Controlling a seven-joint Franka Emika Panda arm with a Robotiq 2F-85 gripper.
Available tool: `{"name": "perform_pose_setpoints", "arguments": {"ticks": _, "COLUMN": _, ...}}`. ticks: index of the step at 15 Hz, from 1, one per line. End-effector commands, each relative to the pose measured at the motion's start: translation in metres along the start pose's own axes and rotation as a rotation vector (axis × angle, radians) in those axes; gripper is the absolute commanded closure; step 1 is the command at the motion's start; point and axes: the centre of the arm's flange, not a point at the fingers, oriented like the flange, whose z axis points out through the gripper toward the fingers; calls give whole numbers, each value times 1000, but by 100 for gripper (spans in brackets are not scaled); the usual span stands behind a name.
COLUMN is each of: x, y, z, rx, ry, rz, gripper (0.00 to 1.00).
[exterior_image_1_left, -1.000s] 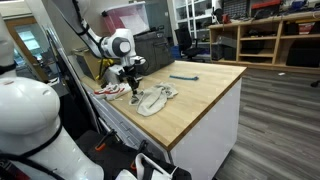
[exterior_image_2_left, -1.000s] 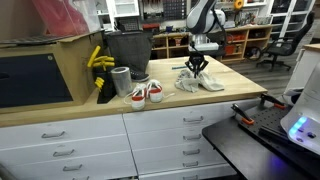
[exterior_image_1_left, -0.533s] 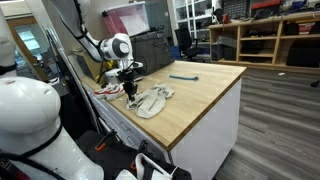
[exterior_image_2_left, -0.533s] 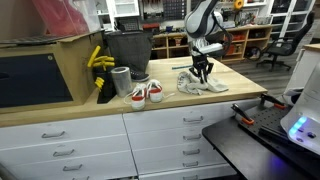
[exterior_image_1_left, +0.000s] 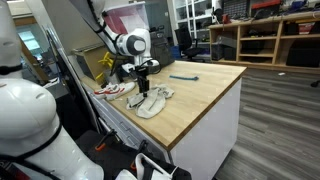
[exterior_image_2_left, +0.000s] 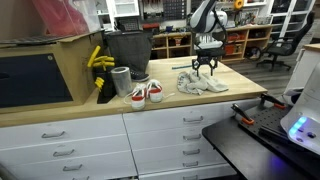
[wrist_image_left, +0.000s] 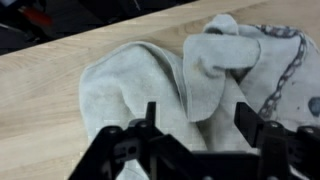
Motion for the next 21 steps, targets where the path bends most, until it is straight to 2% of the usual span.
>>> {"name": "perform_pose_setpoints", "arguments": {"ticks": 1, "x": 50, "y": 14, "z": -10, "rx": 94, "ry": -39, "rz": 155, "gripper": 0}}
{"name": "perform_pose_setpoints", "arguments": {"ticks": 5, "x": 93, "y": 34, "z": -12, "rx": 188, "ry": -49, "rz": 303, "gripper": 0}}
{"name": "perform_pose_setpoints", "arguments": {"ticks": 9, "x": 122, "y": 47, "z": -12, "rx": 224, "ry": -39, "rz": 394, "gripper": 0}}
{"name": "perform_pose_setpoints", "arguments": {"ticks": 14, "x": 145, "y": 60, "z": -14, "rx": 219, "ry": -8, "rz": 460, "gripper": 0}}
{"name": "perform_pose_setpoints", "arguments": {"ticks": 21, "x": 155, "y": 62, "z": -5, "rx": 212, "ry": 27, "rz": 517, "gripper": 0}}
